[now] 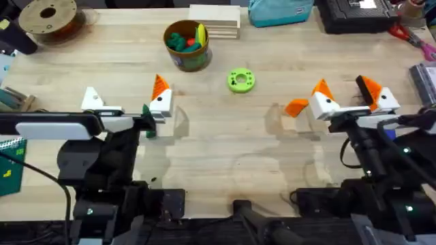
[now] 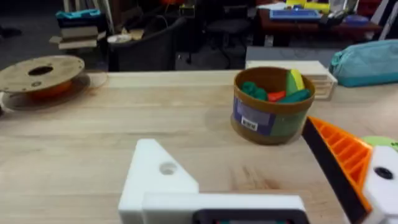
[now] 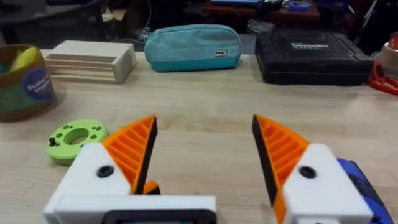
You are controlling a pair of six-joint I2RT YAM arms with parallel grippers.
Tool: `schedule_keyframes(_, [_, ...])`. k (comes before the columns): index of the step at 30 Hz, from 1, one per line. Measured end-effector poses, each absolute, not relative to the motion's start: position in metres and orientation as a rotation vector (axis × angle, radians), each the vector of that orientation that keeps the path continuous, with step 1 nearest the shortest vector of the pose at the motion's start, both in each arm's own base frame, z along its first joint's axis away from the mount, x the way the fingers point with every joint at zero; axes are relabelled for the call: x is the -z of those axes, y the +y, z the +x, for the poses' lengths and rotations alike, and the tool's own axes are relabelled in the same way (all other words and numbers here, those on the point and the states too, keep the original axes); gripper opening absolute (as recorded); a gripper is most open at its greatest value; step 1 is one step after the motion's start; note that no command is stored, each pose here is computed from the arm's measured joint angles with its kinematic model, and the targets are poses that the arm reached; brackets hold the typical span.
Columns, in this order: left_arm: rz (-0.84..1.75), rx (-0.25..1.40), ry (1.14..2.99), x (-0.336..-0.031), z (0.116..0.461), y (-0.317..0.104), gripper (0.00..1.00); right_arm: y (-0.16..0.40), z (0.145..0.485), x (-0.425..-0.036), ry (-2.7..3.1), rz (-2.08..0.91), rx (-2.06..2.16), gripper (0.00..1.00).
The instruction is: Pick up the gripper from the table and insert it into the empty holder that is missing its gripper. Then pick up a screw, insert it into the mounting hole, and use the screwdriver to tighten it. Finally, clean up the table by picking up the vegetable and placing it into the bucket.
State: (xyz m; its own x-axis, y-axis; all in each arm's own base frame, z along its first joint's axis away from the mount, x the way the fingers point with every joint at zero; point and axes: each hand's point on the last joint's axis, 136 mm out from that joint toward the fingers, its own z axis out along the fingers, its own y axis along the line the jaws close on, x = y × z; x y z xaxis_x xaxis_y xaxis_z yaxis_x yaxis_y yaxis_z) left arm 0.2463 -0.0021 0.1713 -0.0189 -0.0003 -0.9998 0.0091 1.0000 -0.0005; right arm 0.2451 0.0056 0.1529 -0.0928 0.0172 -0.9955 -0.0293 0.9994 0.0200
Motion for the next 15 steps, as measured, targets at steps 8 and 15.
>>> schedule_keyframes(8, [-0.117,-0.029,1.750,-0.201,0.223,0.014,0.987,0.009,0.231,-0.148,1.862,0.019,-0.086,0.899])
schedule_keyframes(15, [-0.226,-0.022,2.073,-0.211,0.205,0.018,0.987,0.011,0.214,-0.210,2.027,0.037,-0.108,0.900])
